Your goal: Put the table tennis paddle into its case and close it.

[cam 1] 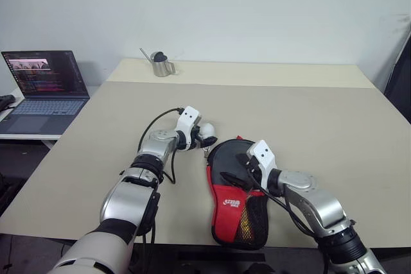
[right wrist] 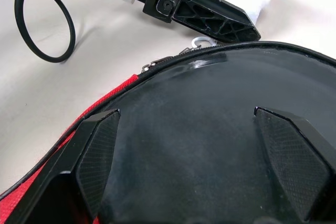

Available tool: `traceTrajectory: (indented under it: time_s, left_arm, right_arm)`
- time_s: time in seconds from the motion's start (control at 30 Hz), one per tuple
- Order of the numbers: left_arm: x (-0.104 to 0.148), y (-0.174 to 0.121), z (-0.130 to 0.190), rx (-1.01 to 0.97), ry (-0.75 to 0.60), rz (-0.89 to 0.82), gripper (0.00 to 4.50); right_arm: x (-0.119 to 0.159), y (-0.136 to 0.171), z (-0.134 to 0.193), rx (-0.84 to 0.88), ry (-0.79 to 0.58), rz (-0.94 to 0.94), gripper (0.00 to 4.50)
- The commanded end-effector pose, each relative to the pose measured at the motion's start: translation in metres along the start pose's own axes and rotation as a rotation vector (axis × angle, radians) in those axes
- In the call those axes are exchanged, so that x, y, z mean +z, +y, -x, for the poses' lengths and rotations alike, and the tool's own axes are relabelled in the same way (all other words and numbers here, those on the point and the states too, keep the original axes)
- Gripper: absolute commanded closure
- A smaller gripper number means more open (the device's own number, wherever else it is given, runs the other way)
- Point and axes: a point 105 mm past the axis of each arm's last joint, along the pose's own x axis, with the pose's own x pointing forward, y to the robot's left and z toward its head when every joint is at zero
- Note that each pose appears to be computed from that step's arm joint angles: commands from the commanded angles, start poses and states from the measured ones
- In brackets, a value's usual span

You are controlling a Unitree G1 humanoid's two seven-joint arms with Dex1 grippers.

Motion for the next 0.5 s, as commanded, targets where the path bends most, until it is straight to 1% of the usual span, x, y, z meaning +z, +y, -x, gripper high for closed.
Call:
traceTrajectory:
  time_s: [0.03, 0.13, 0.27, 0.37, 0.47, 0.5]
  left_arm:
    - [-0.0003, 0.0016, 0.0012, 0.001, -0.002, 0.002, 0.0]
    - [-0.0002, 0.0003, 0.0009, -0.006, -0.01, 0.005, 0.53]
    - [0.0015, -0.0026, 0.0008, -0.025, -0.024, 0.009, 2.02]
    - [0.0017, -0.0033, 0.0015, -0.034, -0.029, 0.01, 3.06]
    - [0.0022, -0.001, 0.0045, -0.033, -0.037, 0.016, 3.96]
    - [0.0029, 0.0003, 0.0061, -0.031, -0.042, 0.019, 4.11]
  right_arm:
    - [0.0081, -0.0025, 0.0037, -0.023, -0.019, 0.032, 0.01]
    - [0.0072, -0.0029, 0.0023, -0.025, -0.012, 0.04, 0.0]
    - [0.0043, -0.0053, 0.0019, -0.039, 0.001, 0.048, 0.0]
    - [0.0032, -0.0052, 0.002, -0.034, 0.004, 0.048, 0.0]
    - [0.0013, -0.0007, 0.0008, -0.001, 0.013, 0.07, 0.0]
    - [-0.0009, 0.0007, 0.0001, 0.009, 0.022, 0.079, 0.0]
